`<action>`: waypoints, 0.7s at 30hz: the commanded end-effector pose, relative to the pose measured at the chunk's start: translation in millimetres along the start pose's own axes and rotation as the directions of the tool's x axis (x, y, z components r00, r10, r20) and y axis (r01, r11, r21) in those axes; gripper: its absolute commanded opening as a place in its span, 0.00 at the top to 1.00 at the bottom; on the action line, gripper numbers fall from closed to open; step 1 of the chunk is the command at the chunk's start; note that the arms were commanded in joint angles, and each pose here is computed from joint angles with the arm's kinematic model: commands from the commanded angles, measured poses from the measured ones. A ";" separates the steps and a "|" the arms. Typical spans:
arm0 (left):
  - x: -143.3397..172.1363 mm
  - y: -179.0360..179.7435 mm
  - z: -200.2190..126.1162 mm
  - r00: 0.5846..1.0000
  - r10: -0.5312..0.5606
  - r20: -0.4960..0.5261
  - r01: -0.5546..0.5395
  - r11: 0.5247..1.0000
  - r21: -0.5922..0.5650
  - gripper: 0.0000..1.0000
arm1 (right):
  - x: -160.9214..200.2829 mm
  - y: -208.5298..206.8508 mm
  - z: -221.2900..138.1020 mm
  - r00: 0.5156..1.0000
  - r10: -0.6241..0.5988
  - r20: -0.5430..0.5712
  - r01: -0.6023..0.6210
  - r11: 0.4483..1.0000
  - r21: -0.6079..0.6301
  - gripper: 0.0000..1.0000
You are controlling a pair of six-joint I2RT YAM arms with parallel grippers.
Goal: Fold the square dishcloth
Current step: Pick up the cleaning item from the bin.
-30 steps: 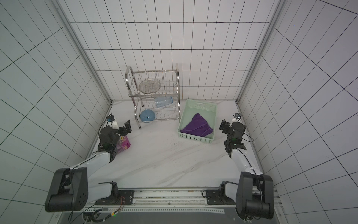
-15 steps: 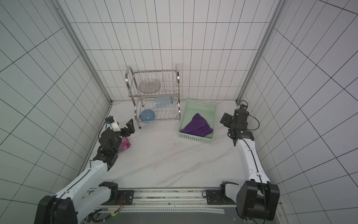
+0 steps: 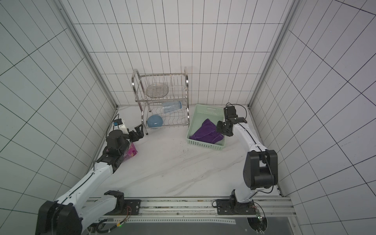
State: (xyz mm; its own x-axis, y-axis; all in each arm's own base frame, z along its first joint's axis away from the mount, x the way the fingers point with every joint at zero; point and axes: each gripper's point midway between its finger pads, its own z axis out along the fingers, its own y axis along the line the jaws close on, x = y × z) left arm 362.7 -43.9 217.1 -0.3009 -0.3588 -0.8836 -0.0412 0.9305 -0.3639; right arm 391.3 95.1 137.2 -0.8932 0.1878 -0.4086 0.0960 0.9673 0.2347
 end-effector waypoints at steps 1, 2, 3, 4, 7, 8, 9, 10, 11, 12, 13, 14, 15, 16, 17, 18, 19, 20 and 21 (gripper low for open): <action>-0.5 -3.4 0.6 0.999 -0.026 -0.020 0.026 1.000 0.007 0.02 | 15.6 1.6 -0.6 0.997 0.028 -0.074 -0.026 0.999 0.032 0.51; 0.4 -2.9 1.3 0.999 -0.029 -0.022 0.029 1.000 0.004 0.02 | 19.1 2.6 1.6 0.996 0.039 -0.083 -0.036 0.999 0.035 0.52; 1.2 -2.4 2.0 0.999 -0.031 -0.024 0.031 1.000 0.003 0.02 | 22.3 2.6 3.8 0.995 0.047 -0.089 -0.043 0.998 0.043 0.53; 2.5 -2.0 3.1 0.999 -0.033 -0.028 0.033 0.999 0.001 0.02 | 24.7 1.1 5.4 0.994 0.057 -0.091 -0.052 0.997 0.057 0.53; 4.5 -2.8 6.4 0.998 -0.035 -0.043 0.035 0.999 0.002 0.02 | 30.2 -6.3 14.6 0.990 0.098 -0.103 -0.087 0.990 0.108 0.51; 4.9 -3.6 7.5 0.998 -0.035 -0.048 0.035 0.999 0.004 0.02 | 30.9 -9.4 17.7 0.989 0.107 -0.106 -0.094 0.988 0.125 0.50; 5.4 -4.4 8.5 0.998 -0.033 -0.054 0.034 0.999 0.007 0.02 | 31.7 -12.8 21.1 0.987 0.114 -0.110 -0.098 0.985 0.145 0.48; 5.2 -4.7 9.0 0.998 -0.033 -0.057 0.033 0.999 0.007 0.02 | 30.8 -15.1 23.6 0.986 0.123 -0.109 -0.104 0.981 0.161 0.47; 5.9 -4.6 9.8 0.998 -0.034 -0.062 0.034 0.999 0.005 0.02 | 30.1 -16.4 26.0 0.985 0.127 -0.113 -0.107 0.979 0.172 0.47; 6.1 -4.8 10.5 0.997 -0.032 -0.065 0.033 0.999 0.004 0.02 | 28.7 -17.3 28.2 0.985 0.130 -0.114 -0.108 0.977 0.182 0.46; 6.5 -5.0 11.2 0.997 -0.031 -0.069 0.031 1.000 0.005 0.02 | 27.6 -18.4 31.7 0.984 0.135 -0.116 -0.111 0.975 0.192 0.46; 7.0 -4.6 11.7 0.997 -0.029 -0.072 0.029 1.000 0.004 0.02 | 26.4 -18.9 34.2 0.984 0.138 -0.116 -0.113 0.974 0.198 0.45; 7.1 -5.2 12.1 0.997 -0.027 -0.074 0.027 1.000 0.006 0.02 | 24.8 -19.4 36.8 0.983 0.141 -0.116 -0.115 0.972 0.205 0.44; 6.9 -5.4 12.3 0.997 -0.026 -0.074 0.026 1.000 0.006 0.02 | 22.7 -19.9 39.9 0.983 0.143 -0.112 -0.117 0.970 0.211 0.44; 7.5 -5.8 12.4 0.997 -0.024 -0.076 0.025 1.000 0.009 0.02 | 20.0 -21.1 41.6 0.984 0.145 -0.105 -0.119 0.968 0.221 0.44; 8.0 -6.3 12.6 0.997 -0.023 -0.078 0.024 1.000 0.011 0.02 | 18.2 -22.3 44.1 0.984 0.146 -0.103 -0.119 0.966 0.231 0.43; 8.3 -6.5 12.4 0.997 -0.022 -0.079 0.023 1.000 0.014 0.02 | 15.8 -24.0 46.5 0.984 0.147 -0.098 -0.120 0.962 0.245 0.43; 8.5 -7.3 12.4 0.997 -0.021 -0.081 0.022 1.000 0.017 0.02 | 12.8 -25.8 48.1 0.985 0.148 -0.091 -0.121 0.959 0.257 0.43; 8.2 -7.4 12.4 0.997 -0.019 -0.080 0.020 1.000 0.019 0.02 | 10.3 -28.0 50.0 0.985 0.149 -0.086 -0.121 0.955 0.271 0.43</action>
State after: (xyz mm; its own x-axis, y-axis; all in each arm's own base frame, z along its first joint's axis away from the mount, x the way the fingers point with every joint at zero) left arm 369.9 -50.5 201.6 -0.3770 -0.3774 -0.8458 -0.0534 0.9206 -0.3869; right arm 393.1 86.6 80.1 -0.9169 0.2992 -0.2641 0.2853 0.9542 0.0904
